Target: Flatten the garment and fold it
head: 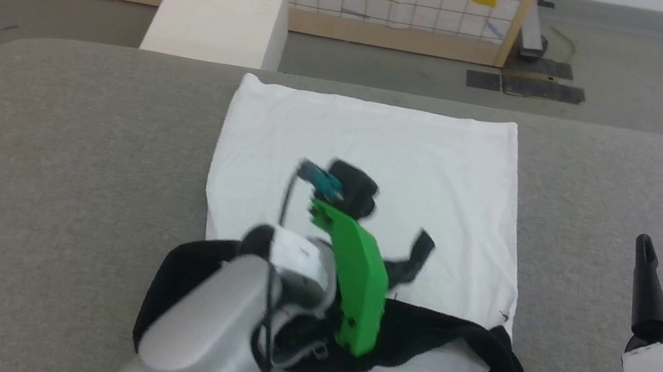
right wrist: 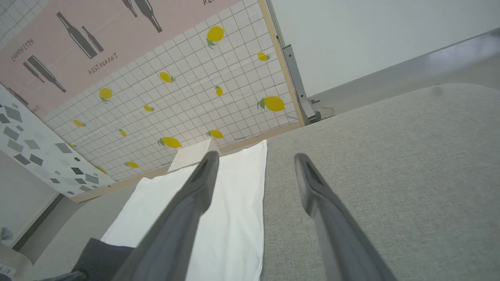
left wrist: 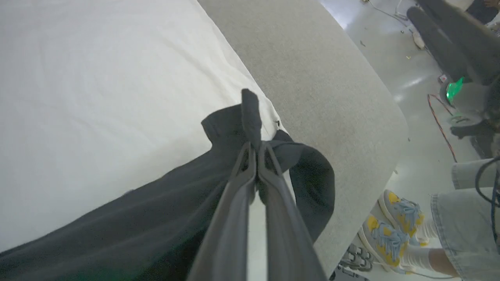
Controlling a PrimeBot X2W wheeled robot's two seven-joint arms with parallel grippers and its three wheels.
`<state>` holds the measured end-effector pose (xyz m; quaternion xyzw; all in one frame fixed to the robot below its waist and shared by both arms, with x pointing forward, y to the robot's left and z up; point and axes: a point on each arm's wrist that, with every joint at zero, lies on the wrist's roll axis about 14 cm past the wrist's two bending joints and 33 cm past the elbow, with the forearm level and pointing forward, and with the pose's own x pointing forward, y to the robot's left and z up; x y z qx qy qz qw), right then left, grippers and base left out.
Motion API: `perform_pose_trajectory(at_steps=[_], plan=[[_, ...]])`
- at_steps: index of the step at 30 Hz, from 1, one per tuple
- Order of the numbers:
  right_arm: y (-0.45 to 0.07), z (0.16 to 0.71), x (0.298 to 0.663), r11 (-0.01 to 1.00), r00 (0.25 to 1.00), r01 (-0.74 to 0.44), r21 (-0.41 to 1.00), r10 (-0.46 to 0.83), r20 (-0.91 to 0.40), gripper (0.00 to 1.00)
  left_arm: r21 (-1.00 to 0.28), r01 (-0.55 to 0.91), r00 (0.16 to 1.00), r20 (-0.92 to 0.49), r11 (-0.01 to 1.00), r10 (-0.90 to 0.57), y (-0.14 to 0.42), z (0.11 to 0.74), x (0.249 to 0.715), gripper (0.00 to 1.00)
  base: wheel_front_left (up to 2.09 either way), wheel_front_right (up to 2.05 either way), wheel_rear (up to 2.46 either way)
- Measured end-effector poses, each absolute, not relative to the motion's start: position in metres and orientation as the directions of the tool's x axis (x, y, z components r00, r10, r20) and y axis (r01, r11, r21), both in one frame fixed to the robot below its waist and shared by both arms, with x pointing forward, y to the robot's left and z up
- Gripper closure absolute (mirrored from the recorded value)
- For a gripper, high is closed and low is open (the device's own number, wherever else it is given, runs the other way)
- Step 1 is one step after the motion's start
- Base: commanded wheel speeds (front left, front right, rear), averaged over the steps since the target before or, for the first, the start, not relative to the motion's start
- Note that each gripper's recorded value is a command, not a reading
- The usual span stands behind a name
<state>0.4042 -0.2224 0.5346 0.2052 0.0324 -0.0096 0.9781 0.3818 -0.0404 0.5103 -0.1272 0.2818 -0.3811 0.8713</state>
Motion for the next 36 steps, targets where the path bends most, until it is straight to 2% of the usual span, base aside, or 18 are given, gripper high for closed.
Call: perform_pose_trajectory(at_steps=[7, 12, 13, 14, 19, 22, 25, 26, 31, 33, 36], plan=[[-0.239, 0.524, 0.396, 0.913, 0.994, 0.087, 0.398, -0.053, -0.095, 0.00, -0.462, 0.663, 0.316, -0.542, 0.590, -0.779, -0.080, 0.453, 0.328, 1.00, 0.00, 0.00, 0.00], [-0.243, 0.519, 0.395, 0.912, 0.992, 0.106, 0.397, -0.069, -0.107, 0.00, -0.475, 0.651, 0.226, -0.623, 0.592, -0.749, -0.080, 0.422, 0.307, 0.98, 0.00, 0.00, 0.00], [-0.243, 0.518, 0.396, 0.912, 0.992, 0.107, 0.397, -0.069, -0.109, 0.00, -0.482, 0.646, 0.220, -0.625, 0.592, -0.749, -0.079, 0.420, 0.306, 0.52, 0.00, 0.00, 0.00], [-0.243, 0.518, 0.396, 0.911, 0.992, 0.107, 0.397, -0.068, -0.110, 0.00, -0.494, 0.637, 0.217, -0.622, 0.591, -0.753, -0.079, 0.420, 0.306, 0.00, 0.00, 0.00, 0.00], [-0.240, 0.517, 0.398, 0.911, 0.992, 0.098, 0.400, -0.058, -0.111, 0.00, -0.567, 0.585, 0.219, -0.579, 0.580, -0.786, -0.079, 0.435, 0.312, 0.00, 0.00, 0.00, 0.00], [-0.237, 0.521, 0.400, 0.911, 0.994, 0.087, 0.402, -0.050, -0.101, 0.00, -0.625, 0.546, 0.287, -0.487, 0.558, -0.825, -0.076, 0.466, 0.331, 0.00, 0.00, 0.00, 0.00], [-0.232, 0.525, 0.401, 0.913, 0.995, 0.070, 0.402, -0.037, -0.090, 0.00, -0.645, 0.514, 0.432, -0.375, 0.566, -0.820, -0.058, 0.506, 0.368, 0.00, 0.00, 0.00, 0.00], [-0.228, 0.527, 0.403, 0.914, 0.996, 0.056, 0.401, -0.023, -0.088, 0.00, -0.619, 0.498, 0.568, -0.296, 0.608, -0.768, -0.033, 0.535, 0.400, 0.00, 0.00, 0.00, 0.00], [-0.220, 0.528, 0.406, 0.919, 0.995, 0.035, 0.392, 0.003, -0.095, 0.00, -0.551, 0.400, 0.851, -0.072, 0.732, -0.520, 0.052, 0.588, 0.460, 0.00, 0.00, 0.00, 0.00], [-0.219, 0.526, 0.408, 0.920, 0.994, 0.036, 0.391, 0.007, -0.108, 0.00, -0.535, 0.342, 0.911, -0.014, 0.773, -0.413, 0.085, 0.594, 0.474, 0.00, 0.00, 0.00, 0.00], [-0.219, 0.525, 0.412, 0.923, 0.993, 0.036, 0.383, 0.009, -0.116, 0.00, -0.495, 0.266, 0.957, 0.035, 0.827, -0.286, 0.122, 0.593, 0.486, 0.00, 0.00, 0.00, 0.00]])
